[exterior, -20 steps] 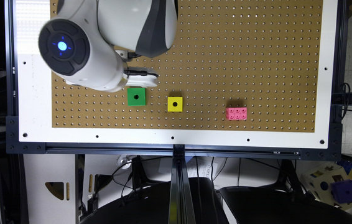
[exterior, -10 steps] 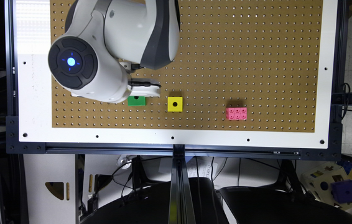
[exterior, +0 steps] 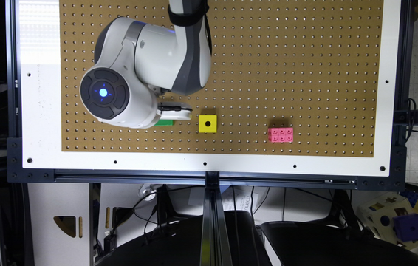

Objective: Pick up green block.

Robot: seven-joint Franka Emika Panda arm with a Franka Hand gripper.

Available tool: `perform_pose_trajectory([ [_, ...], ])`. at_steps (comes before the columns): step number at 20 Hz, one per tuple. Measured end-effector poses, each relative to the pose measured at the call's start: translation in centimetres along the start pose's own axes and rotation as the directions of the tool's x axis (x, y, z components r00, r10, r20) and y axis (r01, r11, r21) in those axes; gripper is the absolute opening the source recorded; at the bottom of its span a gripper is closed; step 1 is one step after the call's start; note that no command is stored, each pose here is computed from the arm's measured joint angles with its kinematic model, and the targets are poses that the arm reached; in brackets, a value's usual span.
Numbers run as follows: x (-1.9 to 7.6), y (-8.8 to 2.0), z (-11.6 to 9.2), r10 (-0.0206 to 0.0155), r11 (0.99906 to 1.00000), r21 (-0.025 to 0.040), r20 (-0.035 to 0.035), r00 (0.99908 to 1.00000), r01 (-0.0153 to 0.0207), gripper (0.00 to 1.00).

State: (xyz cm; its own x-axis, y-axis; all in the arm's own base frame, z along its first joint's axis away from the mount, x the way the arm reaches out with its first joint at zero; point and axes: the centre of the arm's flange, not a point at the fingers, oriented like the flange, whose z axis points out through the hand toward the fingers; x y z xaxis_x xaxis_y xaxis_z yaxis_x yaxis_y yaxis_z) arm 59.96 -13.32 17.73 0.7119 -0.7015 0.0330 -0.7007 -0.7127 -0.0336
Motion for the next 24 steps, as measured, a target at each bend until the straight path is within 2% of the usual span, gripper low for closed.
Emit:
perform_pose_trajectory([
  [2, 0.0, 0.0, 0.0, 0.0, 1.0, 0.0, 0.0001, 1.0, 0.0, 1.0],
  [3, -0.02, 0.0, 0.0, 0.0, 1.0, -0.0004, 0.0006, 1.0, 0.0, 0.0],
  [16, -0.02, 0.0, 0.0, 0.0002, 1.0, -0.0009, 0.0014, 0.999999, -0.0002, 0.0],
  [20, 0.03, 0.0, -0.3, 0.0002, 1.0, 0.0002, -0.0006, 1.0, -0.0002, 0.0],
  [24, 0.11, -0.1, -1.5, -0.0001, 0.999994, -0.0035, 0.0045, 0.99999, 0.0001, 0.0],
])
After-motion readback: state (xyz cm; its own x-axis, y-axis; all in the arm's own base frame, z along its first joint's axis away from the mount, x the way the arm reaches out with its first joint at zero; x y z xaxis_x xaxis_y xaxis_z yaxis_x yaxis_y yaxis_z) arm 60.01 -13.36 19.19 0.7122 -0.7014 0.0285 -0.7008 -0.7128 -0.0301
